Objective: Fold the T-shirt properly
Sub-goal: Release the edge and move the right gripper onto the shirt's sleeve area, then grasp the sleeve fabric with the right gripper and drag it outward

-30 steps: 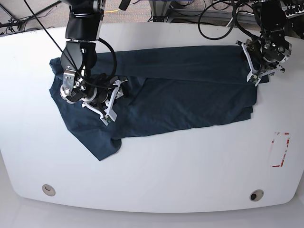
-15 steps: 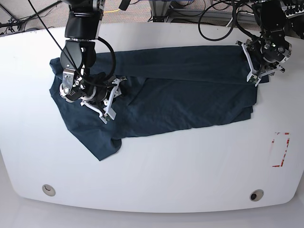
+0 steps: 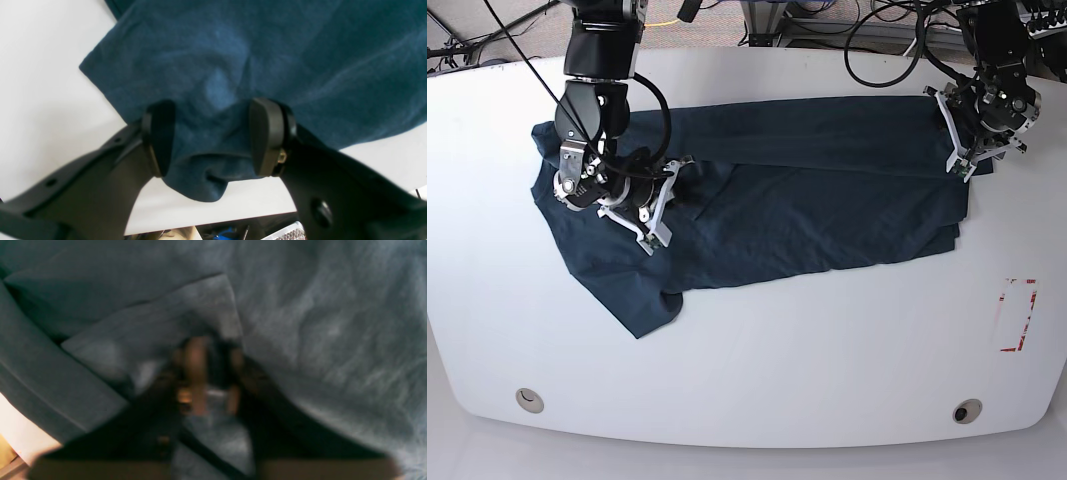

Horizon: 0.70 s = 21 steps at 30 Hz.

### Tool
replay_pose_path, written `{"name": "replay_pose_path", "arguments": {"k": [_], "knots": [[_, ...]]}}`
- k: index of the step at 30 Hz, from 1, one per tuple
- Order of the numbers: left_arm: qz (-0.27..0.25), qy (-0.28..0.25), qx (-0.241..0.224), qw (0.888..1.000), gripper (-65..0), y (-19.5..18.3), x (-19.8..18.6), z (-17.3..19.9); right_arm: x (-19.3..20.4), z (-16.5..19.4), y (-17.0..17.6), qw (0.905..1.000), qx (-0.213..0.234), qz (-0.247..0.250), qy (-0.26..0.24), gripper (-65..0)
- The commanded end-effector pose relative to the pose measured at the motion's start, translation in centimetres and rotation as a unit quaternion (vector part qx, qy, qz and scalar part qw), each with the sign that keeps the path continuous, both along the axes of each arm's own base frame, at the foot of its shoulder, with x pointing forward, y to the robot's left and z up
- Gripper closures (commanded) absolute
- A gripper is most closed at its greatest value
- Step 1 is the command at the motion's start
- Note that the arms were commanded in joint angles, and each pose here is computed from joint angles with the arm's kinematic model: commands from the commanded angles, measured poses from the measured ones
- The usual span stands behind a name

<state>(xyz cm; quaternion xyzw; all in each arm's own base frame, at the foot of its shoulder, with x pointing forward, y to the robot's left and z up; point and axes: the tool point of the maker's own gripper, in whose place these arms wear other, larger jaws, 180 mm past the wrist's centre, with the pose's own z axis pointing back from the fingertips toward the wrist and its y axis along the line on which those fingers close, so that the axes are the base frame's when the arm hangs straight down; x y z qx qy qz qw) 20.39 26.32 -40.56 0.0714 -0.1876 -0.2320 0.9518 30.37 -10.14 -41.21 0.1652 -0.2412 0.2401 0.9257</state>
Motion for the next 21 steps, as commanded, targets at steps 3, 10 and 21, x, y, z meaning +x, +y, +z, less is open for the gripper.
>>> {"name": "replay_pose_path", "arguments": {"k": [3,10,21], "knots": [[-0.001,-0.004,0.007,1.000,-33.1,0.3,0.2,0.4,1.4,1.6,0.0,0.9995,0.004,0.000,-0.030,0.0],[-0.001,-0.004,0.008,1.000,-33.1,0.4,0.2,0.4,1.6,3.9,-0.3,0.9974,-0.007,0.001,-0.072,0.0],[-0.002,-0.001,0.007,1.000,-33.1,0.3,0.0,0.2,3.2,6.7,-0.8,0.9930,-0.010,-0.009,-0.118,0.0]]}}
